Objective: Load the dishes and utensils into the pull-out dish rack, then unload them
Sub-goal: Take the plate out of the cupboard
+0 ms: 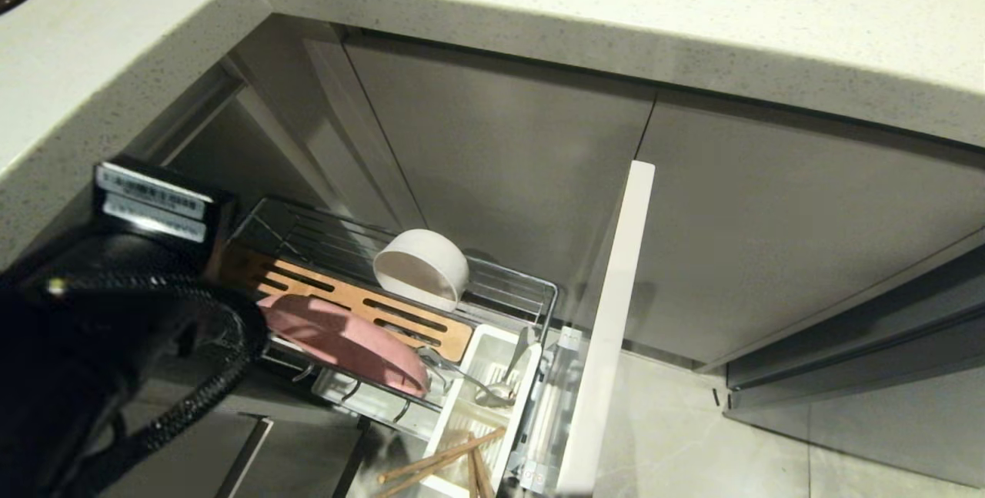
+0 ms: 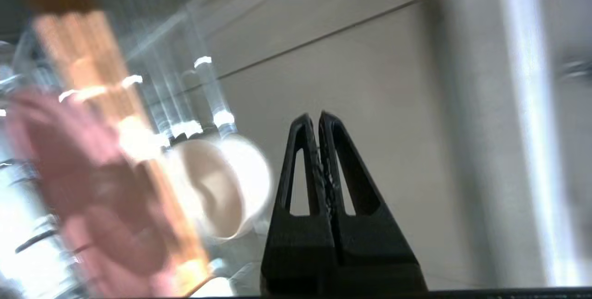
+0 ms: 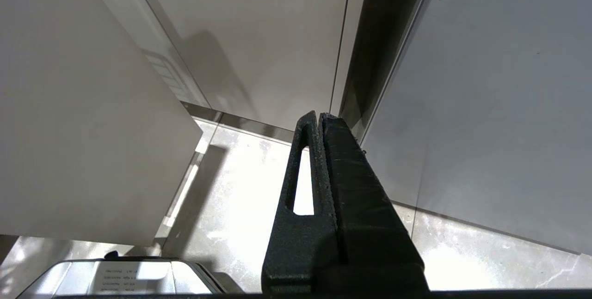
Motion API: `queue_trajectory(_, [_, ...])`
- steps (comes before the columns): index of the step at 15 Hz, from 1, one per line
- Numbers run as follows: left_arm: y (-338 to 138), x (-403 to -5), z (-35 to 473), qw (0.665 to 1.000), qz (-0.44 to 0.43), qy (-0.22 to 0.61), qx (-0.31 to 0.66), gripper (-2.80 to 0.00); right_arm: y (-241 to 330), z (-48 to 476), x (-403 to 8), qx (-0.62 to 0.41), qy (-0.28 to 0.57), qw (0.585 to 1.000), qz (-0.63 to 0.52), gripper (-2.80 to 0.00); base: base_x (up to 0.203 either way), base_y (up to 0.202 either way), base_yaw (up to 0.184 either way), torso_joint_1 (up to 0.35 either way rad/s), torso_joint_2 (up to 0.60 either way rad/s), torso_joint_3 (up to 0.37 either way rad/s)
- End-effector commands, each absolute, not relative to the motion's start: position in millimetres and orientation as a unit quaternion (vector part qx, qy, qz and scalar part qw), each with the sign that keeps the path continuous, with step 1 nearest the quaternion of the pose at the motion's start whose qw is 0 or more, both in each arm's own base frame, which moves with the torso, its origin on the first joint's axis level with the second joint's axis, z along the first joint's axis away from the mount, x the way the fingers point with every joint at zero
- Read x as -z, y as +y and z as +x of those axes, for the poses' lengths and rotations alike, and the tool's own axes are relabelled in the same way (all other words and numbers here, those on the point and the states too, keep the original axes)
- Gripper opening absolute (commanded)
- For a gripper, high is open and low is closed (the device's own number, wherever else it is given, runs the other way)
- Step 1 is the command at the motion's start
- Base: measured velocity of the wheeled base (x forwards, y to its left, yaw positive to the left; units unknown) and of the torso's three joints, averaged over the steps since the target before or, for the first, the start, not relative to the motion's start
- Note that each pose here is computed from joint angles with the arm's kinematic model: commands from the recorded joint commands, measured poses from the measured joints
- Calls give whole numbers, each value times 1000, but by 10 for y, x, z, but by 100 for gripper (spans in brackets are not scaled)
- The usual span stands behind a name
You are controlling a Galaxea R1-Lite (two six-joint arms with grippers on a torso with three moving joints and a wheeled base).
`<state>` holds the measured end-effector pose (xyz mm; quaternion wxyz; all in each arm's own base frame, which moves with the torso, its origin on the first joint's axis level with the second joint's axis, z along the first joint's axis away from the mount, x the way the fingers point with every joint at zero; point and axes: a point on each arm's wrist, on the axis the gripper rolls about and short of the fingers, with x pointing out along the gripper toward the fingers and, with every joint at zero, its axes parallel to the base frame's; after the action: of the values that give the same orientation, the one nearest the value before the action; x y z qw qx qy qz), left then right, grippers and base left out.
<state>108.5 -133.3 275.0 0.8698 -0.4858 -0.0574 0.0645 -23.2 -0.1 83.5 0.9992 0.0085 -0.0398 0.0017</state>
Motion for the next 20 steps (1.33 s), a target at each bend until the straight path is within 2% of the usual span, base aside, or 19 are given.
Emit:
queue_trajectory(1, [-1257, -3106, 1044, 853, -511, -86, -58, -280, -1, -210, -764, -2, -27, 1000, 8, -280, 0, 0, 0, 0, 0, 0])
queue_trajectory(6, [-1070, -3769, 925, 858, -495, -130, -44, -280, -1, -210, -764, -2, -27, 1000, 8, -280, 0, 0, 0, 0, 0, 0])
queue_trajectory(10, [-881, -4233, 808, 878, -448, -167, -14, -280, -1, -210, -763, -2, -27, 1000, 8, -280, 0, 0, 0, 0, 0, 0])
queue_trajectory(20, [-423, -4704, 718, 923, -340, -178, -31, -280, -1, -210, -762, -2, -26, 1000, 8, -280, 0, 0, 0, 0, 0, 0])
